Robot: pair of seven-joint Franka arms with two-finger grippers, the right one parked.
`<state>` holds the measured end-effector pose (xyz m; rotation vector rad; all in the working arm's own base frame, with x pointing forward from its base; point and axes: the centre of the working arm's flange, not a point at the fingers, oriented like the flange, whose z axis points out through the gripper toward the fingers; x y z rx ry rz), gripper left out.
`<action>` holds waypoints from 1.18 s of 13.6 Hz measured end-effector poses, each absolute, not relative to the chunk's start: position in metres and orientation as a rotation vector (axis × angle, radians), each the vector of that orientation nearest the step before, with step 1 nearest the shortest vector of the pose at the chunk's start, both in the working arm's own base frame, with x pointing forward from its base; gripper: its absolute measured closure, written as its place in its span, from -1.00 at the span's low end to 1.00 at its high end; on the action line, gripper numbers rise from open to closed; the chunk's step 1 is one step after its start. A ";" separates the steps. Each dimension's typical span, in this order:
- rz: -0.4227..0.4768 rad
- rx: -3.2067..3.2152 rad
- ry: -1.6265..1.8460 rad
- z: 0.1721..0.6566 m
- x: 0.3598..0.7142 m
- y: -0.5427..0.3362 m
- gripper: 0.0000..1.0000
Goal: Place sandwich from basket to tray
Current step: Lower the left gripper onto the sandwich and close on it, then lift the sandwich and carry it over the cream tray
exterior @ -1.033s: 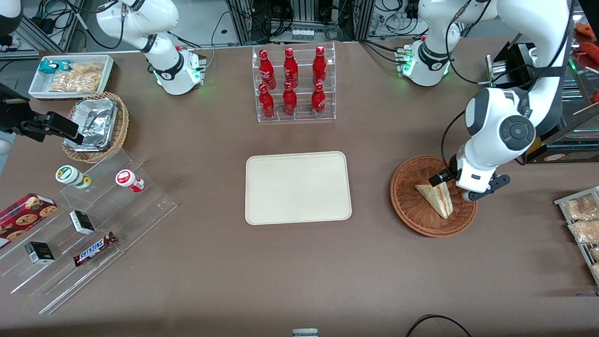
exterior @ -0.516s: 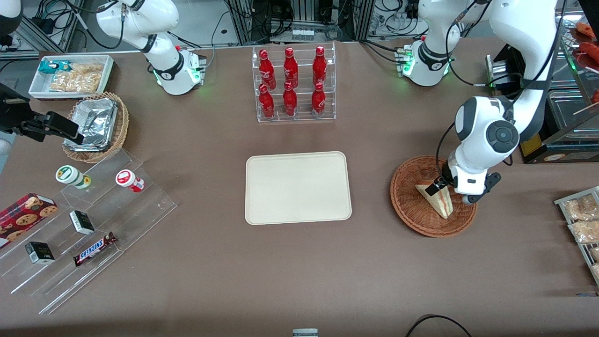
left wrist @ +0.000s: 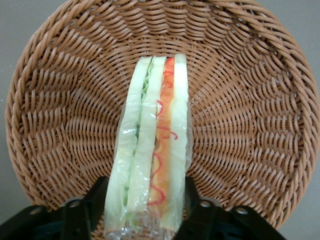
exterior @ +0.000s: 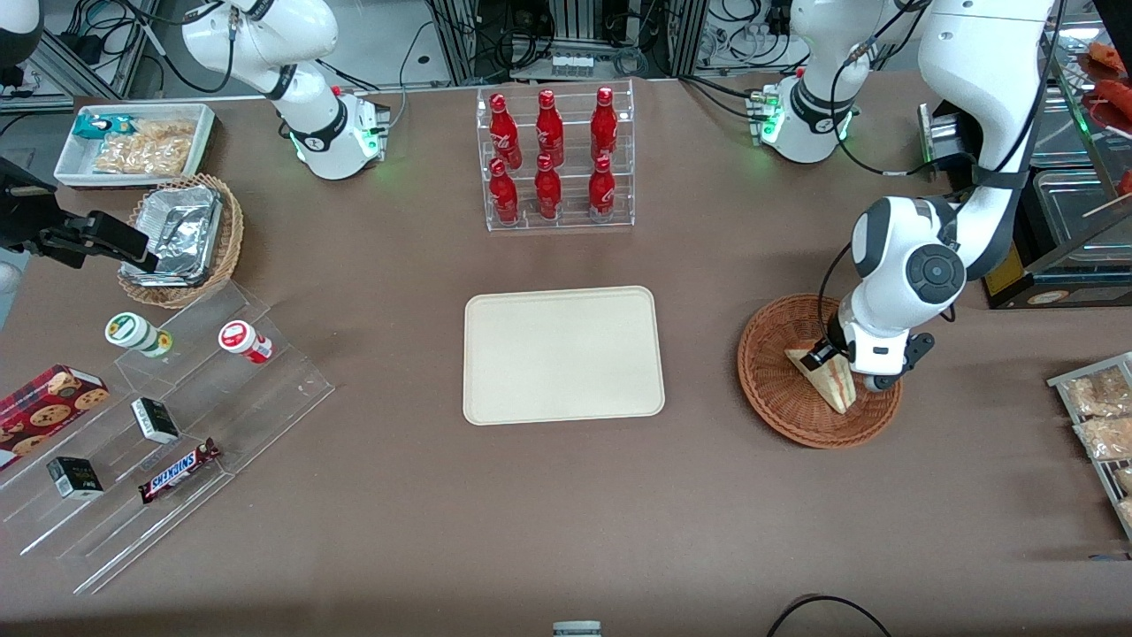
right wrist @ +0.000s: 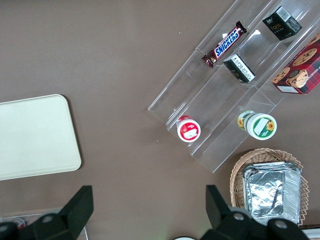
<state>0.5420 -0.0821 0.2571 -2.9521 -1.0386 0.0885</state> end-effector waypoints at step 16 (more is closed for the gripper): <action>0.245 -2.970 -0.607 0.376 0.544 -0.236 0.72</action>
